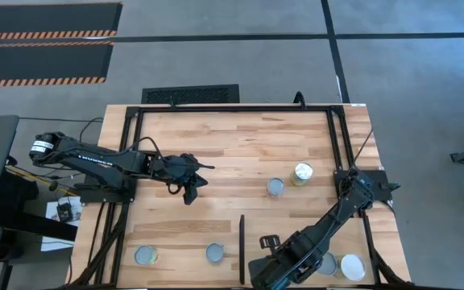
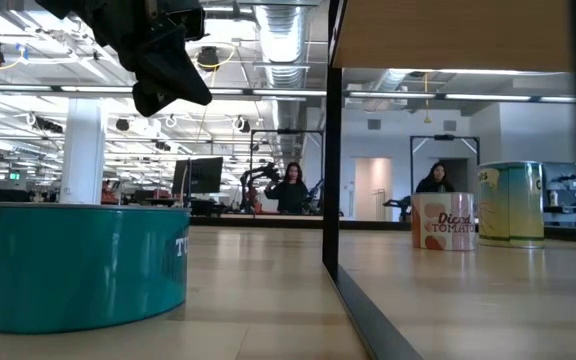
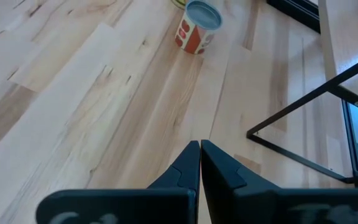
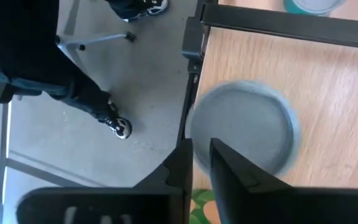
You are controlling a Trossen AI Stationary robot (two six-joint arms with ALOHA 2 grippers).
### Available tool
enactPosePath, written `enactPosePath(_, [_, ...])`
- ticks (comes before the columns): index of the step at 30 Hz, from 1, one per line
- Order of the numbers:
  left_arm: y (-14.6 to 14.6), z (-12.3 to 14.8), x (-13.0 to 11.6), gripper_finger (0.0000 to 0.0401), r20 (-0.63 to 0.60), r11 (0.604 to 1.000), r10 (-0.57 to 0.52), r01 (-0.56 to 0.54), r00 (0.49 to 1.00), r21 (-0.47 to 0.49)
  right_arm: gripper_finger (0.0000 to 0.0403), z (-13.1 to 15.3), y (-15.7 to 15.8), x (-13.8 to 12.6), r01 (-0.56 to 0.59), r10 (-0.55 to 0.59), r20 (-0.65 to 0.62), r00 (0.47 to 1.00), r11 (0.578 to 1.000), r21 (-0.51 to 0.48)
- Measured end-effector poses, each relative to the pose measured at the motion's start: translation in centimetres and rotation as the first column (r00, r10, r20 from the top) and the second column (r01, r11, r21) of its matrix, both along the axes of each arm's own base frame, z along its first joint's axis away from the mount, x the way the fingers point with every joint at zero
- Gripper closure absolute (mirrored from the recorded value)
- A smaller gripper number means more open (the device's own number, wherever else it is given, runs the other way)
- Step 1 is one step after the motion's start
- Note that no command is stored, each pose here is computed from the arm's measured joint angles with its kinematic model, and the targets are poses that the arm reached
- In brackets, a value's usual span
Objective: Pick and place cans onto a shelf
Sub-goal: Put the small canned carrots on the shelf
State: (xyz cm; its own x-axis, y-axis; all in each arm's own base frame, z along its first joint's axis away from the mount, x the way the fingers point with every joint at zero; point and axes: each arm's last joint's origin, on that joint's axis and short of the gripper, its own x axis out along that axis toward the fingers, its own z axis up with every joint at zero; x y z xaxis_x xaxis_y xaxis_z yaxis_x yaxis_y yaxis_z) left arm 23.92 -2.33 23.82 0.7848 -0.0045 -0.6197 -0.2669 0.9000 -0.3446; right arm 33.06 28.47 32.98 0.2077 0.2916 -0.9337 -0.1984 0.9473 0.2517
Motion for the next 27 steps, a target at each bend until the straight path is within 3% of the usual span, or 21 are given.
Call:
enactPosePath(5, [0.0, 0.0, 0.0, 0.0401, 0.001, 1.0, 0.0, 0.0, 1.0, 0.0, 0.0333, 0.5, -0.7, 0.0, 0.015, -0.014, 0.006, 1.0, 1.0, -0.011])
enactPosePath(10, [-0.1, 0.3, 0.2, 0.0401, 0.032, 1.0, -0.024, 0.023, 0.999, 0.013, 0.0392, 4.6, -3.7, -2.4, 0.082, -0.079, 0.058, 0.995, 0.995, -0.055])
enactPosePath(16, [-0.4, 0.8, 0.5, 0.0401, 0.103, 0.999, -0.021, 0.017, 0.994, 0.041, 0.0397, 10.4, -8.3, -5.9, 0.225, -0.181, 0.301, 0.936, 0.967, -0.12])
enactPosePath(19, [-0.8, 1.0, 0.6, 0.0401, 0.134, 0.998, 0.001, -0.01, 0.991, 0.065, 0.0398, 12.3, -10.2, -7.4, 0.258, -0.179, 0.396, 0.901, 0.953, -0.158])
enactPosePath(22, [-1.1, 1.3, 0.7, 0.0401, 0.163, 0.997, 0.005, -0.017, 0.987, 0.072, 0.0399, 12.7, -11.6, -8.4, 0.267, -0.162, 0.439, 0.884, 0.945, -0.189])
enactPosePath(27, [-1.6, 1.7, 0.8, 0.0401, 0.215, 0.997, 0.004, -0.021, 0.977, 0.074, 0.04, 11.5, -14.0, -9.6, 0.27, -0.164, 0.526, 0.835, 0.954, -0.131])
